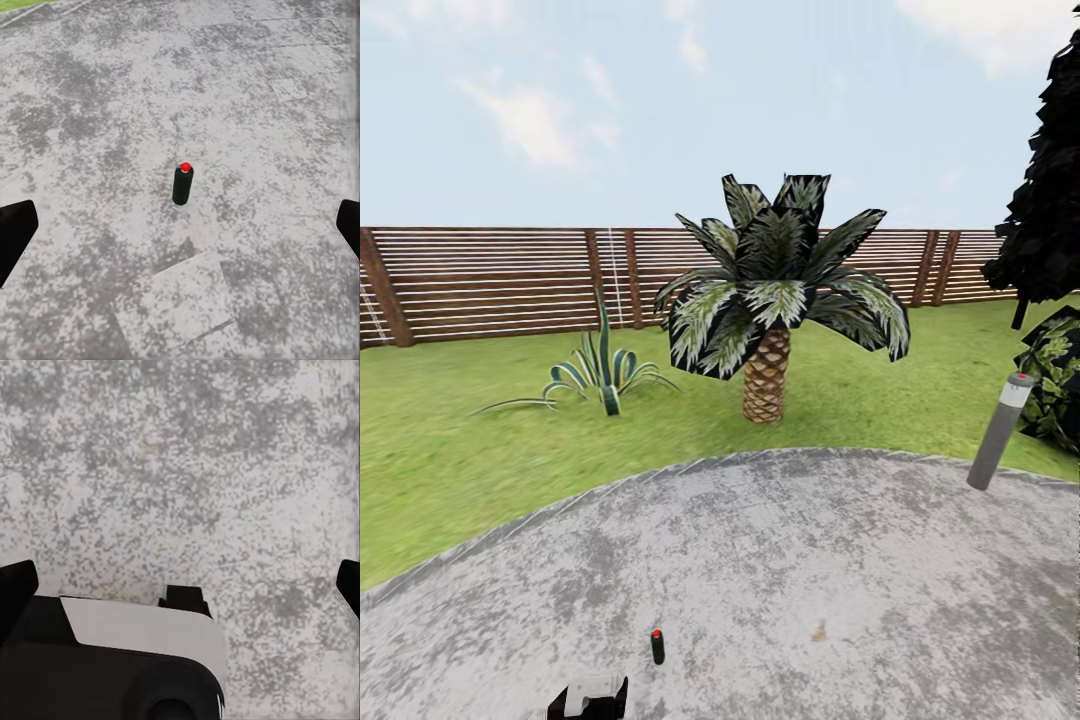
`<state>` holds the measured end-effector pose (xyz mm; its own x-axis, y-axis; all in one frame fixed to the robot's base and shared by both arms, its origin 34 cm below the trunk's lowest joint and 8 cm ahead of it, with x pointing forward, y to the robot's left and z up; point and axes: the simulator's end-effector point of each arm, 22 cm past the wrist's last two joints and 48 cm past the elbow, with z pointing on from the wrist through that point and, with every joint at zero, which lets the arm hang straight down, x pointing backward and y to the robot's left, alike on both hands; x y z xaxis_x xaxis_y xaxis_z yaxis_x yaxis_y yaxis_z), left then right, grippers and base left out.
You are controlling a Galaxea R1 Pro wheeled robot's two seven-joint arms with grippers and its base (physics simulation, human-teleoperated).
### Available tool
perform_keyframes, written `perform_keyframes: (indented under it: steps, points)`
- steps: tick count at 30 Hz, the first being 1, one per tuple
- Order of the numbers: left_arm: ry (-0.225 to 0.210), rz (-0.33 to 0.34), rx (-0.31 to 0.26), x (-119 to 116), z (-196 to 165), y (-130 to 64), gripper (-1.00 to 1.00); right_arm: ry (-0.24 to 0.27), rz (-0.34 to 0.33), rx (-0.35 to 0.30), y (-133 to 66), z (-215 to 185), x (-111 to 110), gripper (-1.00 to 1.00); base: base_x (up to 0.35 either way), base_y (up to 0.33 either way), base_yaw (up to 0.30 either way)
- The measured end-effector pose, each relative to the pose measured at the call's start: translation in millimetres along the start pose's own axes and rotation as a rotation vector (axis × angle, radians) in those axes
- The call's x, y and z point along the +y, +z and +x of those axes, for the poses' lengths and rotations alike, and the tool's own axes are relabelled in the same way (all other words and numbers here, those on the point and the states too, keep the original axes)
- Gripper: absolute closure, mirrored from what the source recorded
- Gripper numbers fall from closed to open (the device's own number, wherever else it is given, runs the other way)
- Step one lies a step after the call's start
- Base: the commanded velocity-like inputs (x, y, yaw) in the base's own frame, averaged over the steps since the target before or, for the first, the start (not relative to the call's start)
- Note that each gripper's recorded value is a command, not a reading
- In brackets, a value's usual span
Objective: Pick up the pesticide atomizer in the garden and spray insectifuge to fully cover both potted plants in the garden.
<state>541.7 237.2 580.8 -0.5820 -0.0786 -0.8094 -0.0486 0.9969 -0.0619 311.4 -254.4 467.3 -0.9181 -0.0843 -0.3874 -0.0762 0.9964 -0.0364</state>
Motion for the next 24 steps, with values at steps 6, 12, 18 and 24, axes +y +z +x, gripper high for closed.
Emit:
perform_keyframes:
  steps: [6, 12, 18, 24]
  points:
    - [0.0, 0.0, 0.0, 0.0, 0.0, 0.0, -1.0, 0.0, 0.0, 0.0, 0.0, 0.0, 0.0, -1.0, 0.0, -0.212, 0.052]
    - [0.0, 0.0, 0.0, 0.1, 0.0, 0.0, -1.0, 0.001, 0.001, 0.0, 0.0, 0.0, -0.7, -1.0, 0.0, -0.19, 0.213]
    - [-0.002, 0.0, 0.0, -0.8, 0.1, -0.1, -1.0, 0.001, 0.004, 0.0, 0.0, 0.2, -3.3, -1.0, 0.0, -0.158, 0.25]
    - [-0.002, 0.0, 0.0, -0.9, 0.0, -0.1, -1.0, 0.001, 0.007, 0.001, 0.0, 0.4, -4.9, -1.0, 0.0, -0.043, 0.255]
